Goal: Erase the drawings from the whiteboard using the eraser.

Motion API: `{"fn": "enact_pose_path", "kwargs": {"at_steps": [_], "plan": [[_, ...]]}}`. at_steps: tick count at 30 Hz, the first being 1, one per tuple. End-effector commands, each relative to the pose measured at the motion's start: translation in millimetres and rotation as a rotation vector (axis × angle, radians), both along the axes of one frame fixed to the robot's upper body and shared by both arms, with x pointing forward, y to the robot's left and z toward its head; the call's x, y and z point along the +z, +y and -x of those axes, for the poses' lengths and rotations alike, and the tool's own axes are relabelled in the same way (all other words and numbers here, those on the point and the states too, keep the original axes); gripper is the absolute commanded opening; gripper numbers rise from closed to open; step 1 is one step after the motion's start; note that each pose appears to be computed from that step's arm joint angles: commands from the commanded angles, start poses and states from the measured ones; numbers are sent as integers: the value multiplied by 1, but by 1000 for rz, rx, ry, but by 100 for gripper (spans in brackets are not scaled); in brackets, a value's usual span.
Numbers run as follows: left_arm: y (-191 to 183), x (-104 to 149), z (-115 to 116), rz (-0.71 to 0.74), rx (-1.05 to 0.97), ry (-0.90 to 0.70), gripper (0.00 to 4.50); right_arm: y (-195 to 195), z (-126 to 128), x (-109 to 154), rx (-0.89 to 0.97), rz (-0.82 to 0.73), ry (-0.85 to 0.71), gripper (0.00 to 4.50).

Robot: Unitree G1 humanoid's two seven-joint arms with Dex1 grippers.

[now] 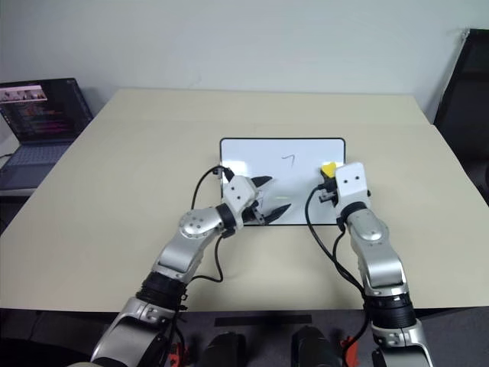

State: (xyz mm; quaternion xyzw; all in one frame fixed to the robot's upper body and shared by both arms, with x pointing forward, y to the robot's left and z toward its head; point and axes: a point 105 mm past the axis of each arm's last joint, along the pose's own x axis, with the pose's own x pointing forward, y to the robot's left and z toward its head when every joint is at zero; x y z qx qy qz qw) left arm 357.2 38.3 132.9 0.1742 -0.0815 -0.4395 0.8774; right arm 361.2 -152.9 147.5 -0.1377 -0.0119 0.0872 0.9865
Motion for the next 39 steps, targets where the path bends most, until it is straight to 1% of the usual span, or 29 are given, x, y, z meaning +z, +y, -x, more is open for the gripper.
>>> {"fn": "enact_pose_path", "kwargs": {"at_steps": [1,5,7,10,12,14,18,20,22,25,26,29,32,34,39], "plan": [[-5,14,6,29,-25,-55,450,-9,10,-9,-9,2,55,96],[-6,15,6,36,-23,-56,450,-19,30,-42,1,-35,208,96],[-6,14,7,35,-25,-55,450,-24,41,-49,6,-9,239,96],[-7,13,7,34,-29,-53,450,-30,49,-52,5,12,258,96],[-6,13,7,33,-32,-53,450,-33,49,-48,0,28,244,96],[-6,13,7,32,-34,-53,450,-31,42,-36,3,21,193,96],[-7,13,7,32,-38,-55,450,-11,22,-4,63,12,31,96],[-8,13,8,33,-41,-55,450,1,16,8,105,16,-41,96],[-9,13,9,33,-44,-56,450,8,10,15,123,16,-81,96],[-7,13,9,31,-41,-58,450,10,4,16,120,5,-88,96],[-6,13,9,30,-37,-59,450,10,2,14,118,8,-84,96],[-5,14,10,35,-32,-60,450,2,1,-2,84,54,-13,96],[-4,13,12,36,-30,-58,450,-9,5,-14,50,72,44,96],[-4,12,13,38,-28,-56,450,-13,10,-19,52,83,69,96],[-3,12,14,42,-22,-51,450,-12,37,-39,105,90,164,96]]}}
